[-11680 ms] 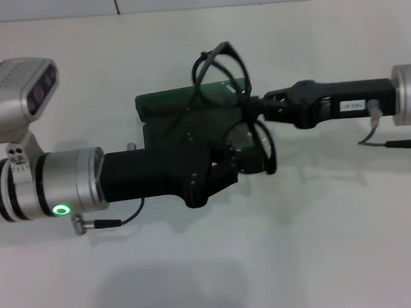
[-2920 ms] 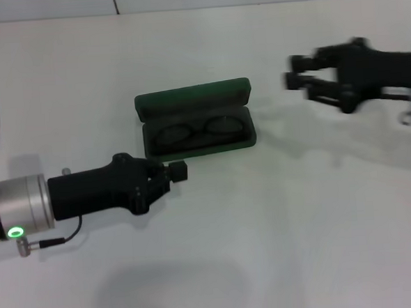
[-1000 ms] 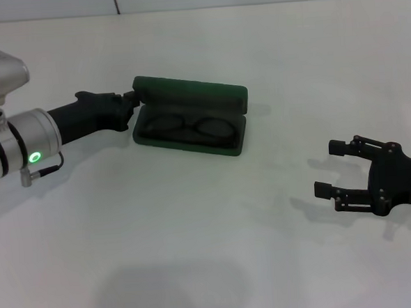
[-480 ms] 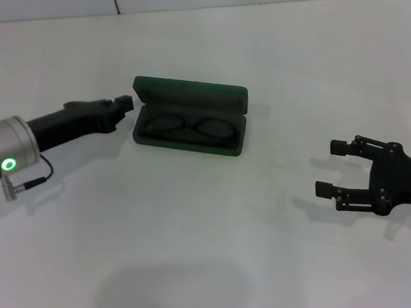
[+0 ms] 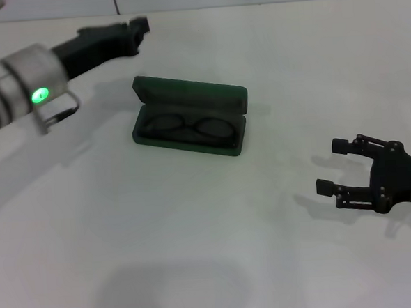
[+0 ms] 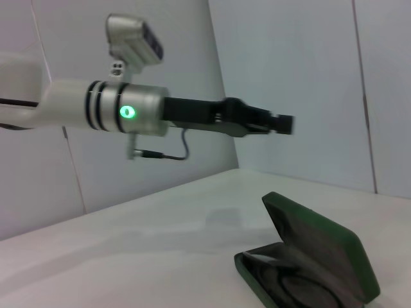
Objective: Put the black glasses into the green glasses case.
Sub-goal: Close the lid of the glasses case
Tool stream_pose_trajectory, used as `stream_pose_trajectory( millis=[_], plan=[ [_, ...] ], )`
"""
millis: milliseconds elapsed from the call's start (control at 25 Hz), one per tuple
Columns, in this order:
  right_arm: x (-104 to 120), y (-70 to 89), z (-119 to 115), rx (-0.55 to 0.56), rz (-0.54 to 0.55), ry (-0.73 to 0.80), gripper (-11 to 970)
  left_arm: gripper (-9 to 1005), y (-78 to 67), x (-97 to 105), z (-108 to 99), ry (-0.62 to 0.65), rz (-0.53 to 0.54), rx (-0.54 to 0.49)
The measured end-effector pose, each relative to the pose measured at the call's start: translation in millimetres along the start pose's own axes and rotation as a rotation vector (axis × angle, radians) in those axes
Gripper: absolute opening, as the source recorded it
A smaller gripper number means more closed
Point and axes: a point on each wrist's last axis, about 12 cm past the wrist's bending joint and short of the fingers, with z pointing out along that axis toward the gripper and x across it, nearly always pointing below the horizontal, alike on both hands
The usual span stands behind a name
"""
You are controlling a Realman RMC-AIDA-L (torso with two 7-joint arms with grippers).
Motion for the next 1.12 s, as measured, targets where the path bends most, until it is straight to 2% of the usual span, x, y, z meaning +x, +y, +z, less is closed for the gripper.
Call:
stream_pose_trajectory(
  millis=[160,280,440,600,880,1120],
  plan=[
    [1,0.3,-2,0.007,0.006,-0.001,864,3,-19.8,6,26,0.005,0.022,-0.108],
    [2,0.3,-2,0.01,0.007,-0.001,864,3,-42.2,17,45,0.029,0.063,-0.17],
    [2,-0.9,-2,0.016,0.005,0.004,864,3,-62.7,29,60,0.035,0.079,-0.246],
    [2,-2.0,0,0.019,0.002,0.011,864,3,-64.1,34,63,0.049,0.073,-0.254],
    [1,-2.6,1,0.018,-0.002,0.015,864,3,-55.8,37,74,0.082,0.058,-0.297],
    [2,-2.3,0,0.02,-0.001,0.017,864,3,-54.9,36,79,0.09,0.049,-0.301]
  ],
)
